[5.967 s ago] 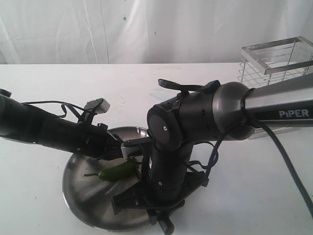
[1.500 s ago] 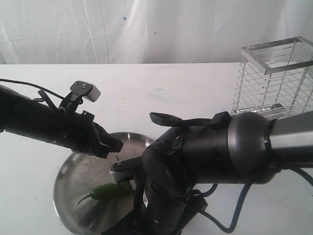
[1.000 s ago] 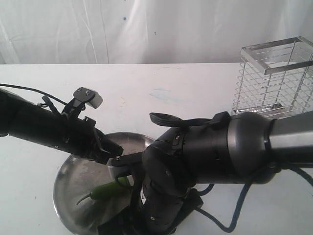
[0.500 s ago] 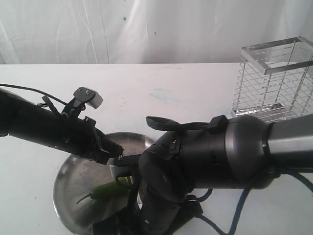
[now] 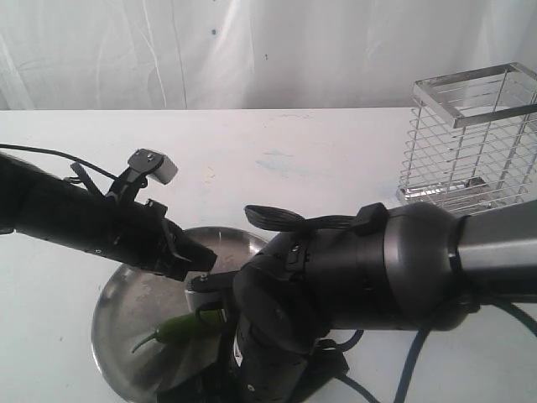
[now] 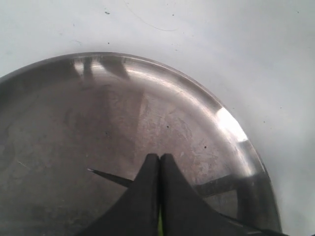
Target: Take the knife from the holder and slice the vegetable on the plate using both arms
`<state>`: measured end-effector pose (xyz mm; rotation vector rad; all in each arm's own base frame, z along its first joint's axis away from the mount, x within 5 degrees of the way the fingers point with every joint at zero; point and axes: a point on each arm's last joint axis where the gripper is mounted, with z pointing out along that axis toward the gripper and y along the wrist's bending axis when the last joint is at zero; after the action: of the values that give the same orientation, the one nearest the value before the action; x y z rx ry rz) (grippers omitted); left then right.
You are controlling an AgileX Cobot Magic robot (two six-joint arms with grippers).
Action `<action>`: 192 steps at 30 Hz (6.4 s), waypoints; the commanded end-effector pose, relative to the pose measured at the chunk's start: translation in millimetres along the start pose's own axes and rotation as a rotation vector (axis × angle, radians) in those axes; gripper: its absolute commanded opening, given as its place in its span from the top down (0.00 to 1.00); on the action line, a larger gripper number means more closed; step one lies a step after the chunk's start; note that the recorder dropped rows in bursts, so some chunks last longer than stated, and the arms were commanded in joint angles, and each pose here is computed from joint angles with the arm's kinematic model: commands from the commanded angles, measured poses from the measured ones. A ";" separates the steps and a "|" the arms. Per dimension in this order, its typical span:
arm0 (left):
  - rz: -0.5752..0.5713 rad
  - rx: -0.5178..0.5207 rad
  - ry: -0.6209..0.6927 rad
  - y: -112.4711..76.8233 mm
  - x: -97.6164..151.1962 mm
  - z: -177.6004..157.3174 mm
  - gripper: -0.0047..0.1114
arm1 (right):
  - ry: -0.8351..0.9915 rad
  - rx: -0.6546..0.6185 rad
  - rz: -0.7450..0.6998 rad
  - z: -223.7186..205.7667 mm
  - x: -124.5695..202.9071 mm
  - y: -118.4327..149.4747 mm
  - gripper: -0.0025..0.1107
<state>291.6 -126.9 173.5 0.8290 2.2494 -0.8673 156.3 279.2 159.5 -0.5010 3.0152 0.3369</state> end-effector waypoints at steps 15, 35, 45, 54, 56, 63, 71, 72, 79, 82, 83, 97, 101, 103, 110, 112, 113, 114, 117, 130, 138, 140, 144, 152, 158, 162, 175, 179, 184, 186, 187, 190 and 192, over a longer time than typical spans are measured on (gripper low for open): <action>0.000 0.014 -0.019 -0.3 1.8 0.9 0.96 | -0.028 -0.009 -0.008 0.6 -2.1 0.8 0.98; 0.004 -0.044 -0.003 4.9 3.7 0.9 0.96 | -0.022 -0.010 -0.032 0.7 -1.0 1.4 0.98; -0.062 -0.066 -0.004 6.9 3.8 0.8 0.96 | -0.007 0.000 -0.032 0.7 0.4 0.7 0.98; -0.231 -0.214 -0.030 20.4 3.5 -1.1 0.96 | 0.043 0.030 -0.053 0.6 4.9 -2.1 0.98; -0.256 -0.232 -0.033 22.0 3.7 -1.4 0.96 | 0.043 0.030 -0.053 0.6 4.9 -2.1 0.98; -0.291 -0.244 -0.055 23.3 2.3 -1.8 0.96 | 0.023 0.013 -0.049 0.7 3.1 -0.5 0.98; -0.274 -0.248 -0.054 23.7 2.3 -1.9 0.96 | -0.036 -0.024 -0.051 0.6 -2.2 3.0 0.98; -0.263 -0.252 -0.052 23.9 2.3 -1.9 0.96 | -0.042 -0.028 -0.051 0.6 -2.7 3.3 0.98; -0.263 -0.275 -0.052 25.9 2.5 -2.5 0.96 | -0.029 -0.020 -0.051 0.7 -1.5 2.5 0.98; -0.262 -0.269 -0.052 25.4 2.5 -2.3 0.96 | -0.029 -0.020 -0.051 0.7 -1.5 2.5 0.98; -0.261 -0.264 -0.052 25.0 2.4 -2.2 0.96 | -0.029 -0.020 -0.051 0.7 -1.5 2.5 0.98; -0.204 -0.094 -0.102 10.3 -4.9 0.1 0.96 | 0.020 -0.005 -0.033 0.7 2.9 1.1 0.98; -0.201 -0.119 -0.101 12.6 -4.6 -0.1 0.96 | 0.015 -0.007 -0.033 0.7 2.5 1.3 0.98; -0.209 -0.146 -0.099 15.0 -4.1 -0.4 0.96 | 0.015 -0.007 -0.033 0.7 2.5 1.3 0.98; -0.223 -0.092 -0.109 10.3 -5.5 0.0 0.96 | 0.013 -0.009 -0.033 0.7 2.3 1.4 0.98; -0.191 -0.046 -0.114 6.1 -6.4 0.3 0.96 | 0.013 -0.009 -0.033 0.7 2.3 1.4 0.98; -0.165 -0.017 -0.117 3.3 -7.0 0.3 0.96 | 0.013 -0.009 -0.033 0.7 2.3 1.4 0.98; -0.143 0.009 -0.120 1.0 -7.5 0.3 0.96 | 0.013 -0.009 -0.033 0.7 2.3 1.4 0.98; -0.122 0.065 -0.120 -4.3 -7.8 0.1 0.96 | 0.015 -0.011 -0.030 0.7 2.4 1.6 0.98; -0.092 0.073 -0.042 -5.9 3.2 1.2 0.96 | 0.021 -0.020 -0.017 0.7 3.0 2.4 0.98; -0.141 -0.029 0.002 1.7 20.4 3.5 0.96 | 0.021 -0.020 -0.017 0.7 3.0 2.4 0.98; -0.148 -0.035 0.008 2.3 22.3 4.1 0.96 | 0.021 -0.020 -0.017 0.7 3.0 2.4 0.98; -0.224 0.005 -0.110 -0.1 10.9 3.5 0.96 | 0.021 -0.020 -0.017 0.7 3.0 2.4 0.98; -0.207 0.017 -0.050 11.2 28.0 22.0 0.96 | 0.024 -0.018 -0.017 0.7 3.3 2.3 0.98; -0.266 0.015 0.004 18.9 41.8 33.9 0.96 | 0.026 -0.016 -0.017 0.7 3.4 2.2 0.98; -0.316 -0.054 0.056 24.7 47.9 34.2 0.96 | 0.029 -0.016 -0.015 0.7 3.7 2.1 0.98; -0.339 0.021 0.116 17.0 52.1 33.8 0.96 | 0.064 0.019 -0.013 17.2 4.0 -0.5 0.98; -0.365 0.022 0.156 16.1 55.6 33.3 0.96 | 0.086 0.035 -0.012 21.6 5.2 -1.9 0.98; -0.370 0.024 0.188 15.4 58.3 32.8 0.96 | 0.091 0.056 -0.033 20.1 5.8 -3.9 0.98; -0.373 0.021 0.196 15.5 59.1 32.7 0.96 | 0.116 0.105 -0.067 19.5 7.8 -8.6 0.98; -0.371 0.024 0.198 15.2 59.1 32.6 0.96 | 0.137 0.141 -0.088 18.9 9.4 -11.9 0.98; -0.368 0.025 0.200 15.1 59.4 32.6 0.96 | 0.190 0.232 -0.131 16.4 12.5 -21.4 0.98; -0.364 0.025 0.204 15.1 59.7 32.5 0.96 | 0.209 0.275 -0.155 15.1 13.5 -25.4 0.98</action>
<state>283.8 -124.3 117.8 0.4285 2.5598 -1.0680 151.4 269.9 141.2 -0.7434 3.0836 0.0650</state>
